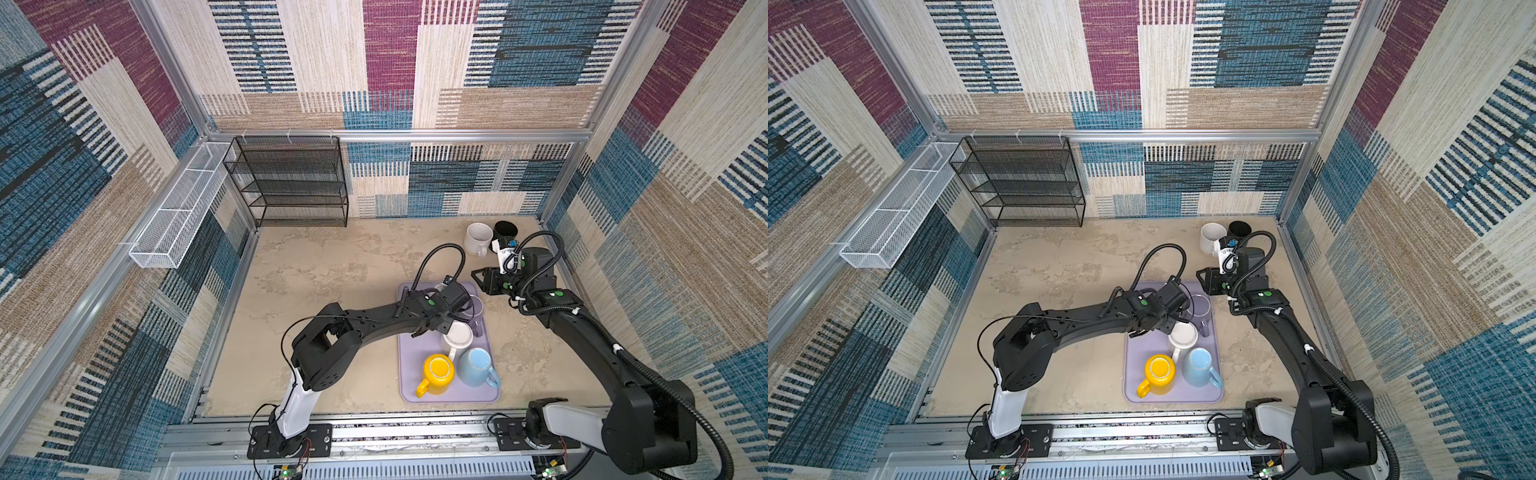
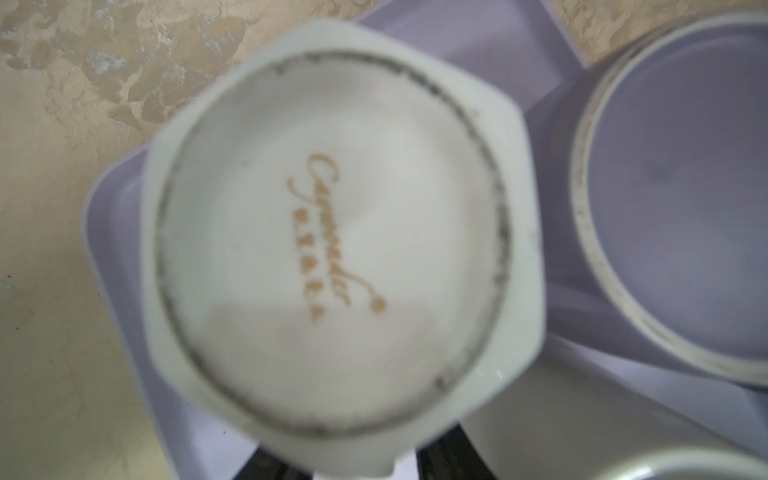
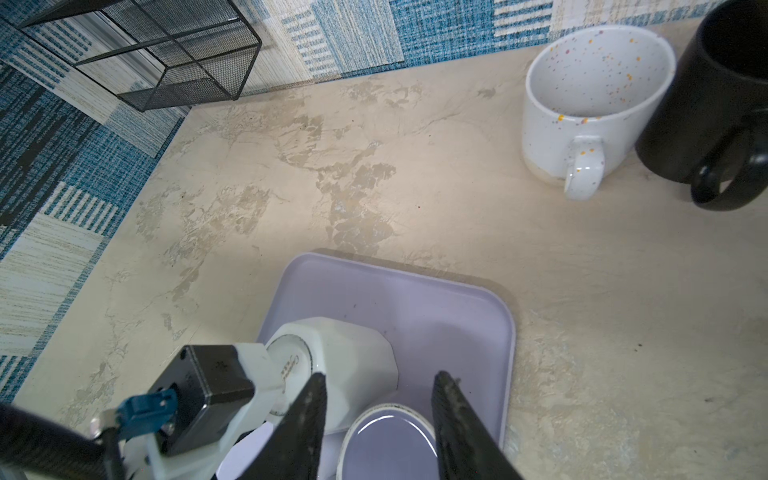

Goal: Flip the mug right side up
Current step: 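Lower the left gripper and close it on the white hexagonal mug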

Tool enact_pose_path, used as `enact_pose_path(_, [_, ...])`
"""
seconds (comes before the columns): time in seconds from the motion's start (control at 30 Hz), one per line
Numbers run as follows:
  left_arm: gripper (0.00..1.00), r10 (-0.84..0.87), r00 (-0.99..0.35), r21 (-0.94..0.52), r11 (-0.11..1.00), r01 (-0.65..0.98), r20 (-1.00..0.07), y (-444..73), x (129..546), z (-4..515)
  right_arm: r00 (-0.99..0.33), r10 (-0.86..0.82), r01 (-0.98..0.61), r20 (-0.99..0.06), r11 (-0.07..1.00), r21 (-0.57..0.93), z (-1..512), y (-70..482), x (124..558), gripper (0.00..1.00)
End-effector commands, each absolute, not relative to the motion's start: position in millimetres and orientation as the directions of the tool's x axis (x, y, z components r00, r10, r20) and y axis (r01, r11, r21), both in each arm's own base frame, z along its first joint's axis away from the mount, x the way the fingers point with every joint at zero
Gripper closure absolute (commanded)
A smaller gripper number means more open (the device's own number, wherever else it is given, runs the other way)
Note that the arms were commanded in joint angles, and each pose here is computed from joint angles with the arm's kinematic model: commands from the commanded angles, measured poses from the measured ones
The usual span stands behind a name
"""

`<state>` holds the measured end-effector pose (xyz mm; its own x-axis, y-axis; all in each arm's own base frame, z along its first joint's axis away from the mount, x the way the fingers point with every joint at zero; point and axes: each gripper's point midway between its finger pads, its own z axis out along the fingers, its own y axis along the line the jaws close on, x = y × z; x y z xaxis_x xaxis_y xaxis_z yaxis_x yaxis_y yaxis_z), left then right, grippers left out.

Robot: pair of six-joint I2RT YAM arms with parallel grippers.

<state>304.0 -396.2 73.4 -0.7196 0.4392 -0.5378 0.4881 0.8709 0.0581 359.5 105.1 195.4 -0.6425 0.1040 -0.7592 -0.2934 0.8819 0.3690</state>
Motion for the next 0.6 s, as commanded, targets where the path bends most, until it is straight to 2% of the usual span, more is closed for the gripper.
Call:
enact_pose_path(0.0, [0.64, 0.454, -0.713, 0.083, 0.868, 0.490, -0.534, -393.6, 306.4, 74.2, -0.630, 0.113, -0.292, -0.768, 0.882, 0.369, 198.5, 104.4, 360.9, 0.55])
enact_pose_path(0.57, [0.70, 0.455, -0.718, 0.088, 0.869, 0.486, -0.527, -394.6, 307.4, 72.0, -0.631, 0.113, -0.292, -0.768, 0.882, 0.370, 198.3, 104.5, 360.1, 0.56])
